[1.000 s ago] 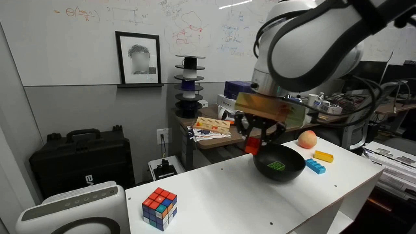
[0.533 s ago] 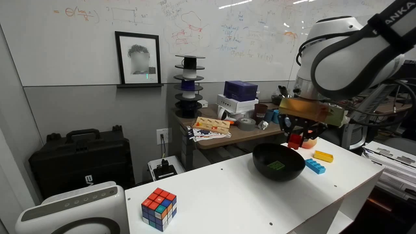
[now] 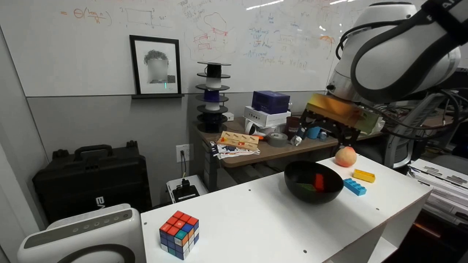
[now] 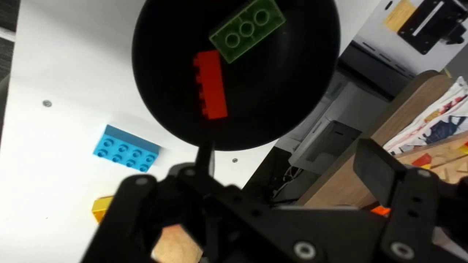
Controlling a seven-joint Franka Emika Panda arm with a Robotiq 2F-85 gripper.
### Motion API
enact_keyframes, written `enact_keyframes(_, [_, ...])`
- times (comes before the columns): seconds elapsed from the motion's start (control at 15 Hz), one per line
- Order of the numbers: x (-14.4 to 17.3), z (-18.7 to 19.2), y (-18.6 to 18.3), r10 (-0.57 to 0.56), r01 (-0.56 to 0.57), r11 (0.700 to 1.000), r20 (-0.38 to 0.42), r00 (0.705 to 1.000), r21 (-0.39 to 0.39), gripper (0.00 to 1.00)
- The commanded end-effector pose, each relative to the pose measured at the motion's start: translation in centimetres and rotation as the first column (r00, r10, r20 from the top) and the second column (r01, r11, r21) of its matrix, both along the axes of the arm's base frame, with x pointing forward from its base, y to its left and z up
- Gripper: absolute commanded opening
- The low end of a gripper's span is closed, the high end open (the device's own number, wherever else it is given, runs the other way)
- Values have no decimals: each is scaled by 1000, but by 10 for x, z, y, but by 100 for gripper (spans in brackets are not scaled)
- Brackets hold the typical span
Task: Pick up the green, yellow, blue and red objects and put them in the bowl
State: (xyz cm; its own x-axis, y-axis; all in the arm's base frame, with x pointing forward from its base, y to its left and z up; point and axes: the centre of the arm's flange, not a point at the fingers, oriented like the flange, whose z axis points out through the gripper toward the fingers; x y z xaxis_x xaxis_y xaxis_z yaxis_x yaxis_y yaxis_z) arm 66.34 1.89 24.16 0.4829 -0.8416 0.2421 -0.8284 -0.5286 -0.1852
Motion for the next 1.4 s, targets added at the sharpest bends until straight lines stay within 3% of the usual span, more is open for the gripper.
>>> enact_keyframes(0.0, [-37,26,-3,29,-30,996,14,999,90,100])
enact_keyframes(0.4, [-112,48,-49,113,-106,992,-112,987,64,100])
enact_keyframes(0.6, [-150,69,-52,225,-213,974,-205,953,79,100])
enact_keyframes(0.67, [-113,36,-54,154,-145,988,-178,972,60,100])
enact_keyframes(1.33, [-118,30,-55,159,-149,987,-200,967,64,100])
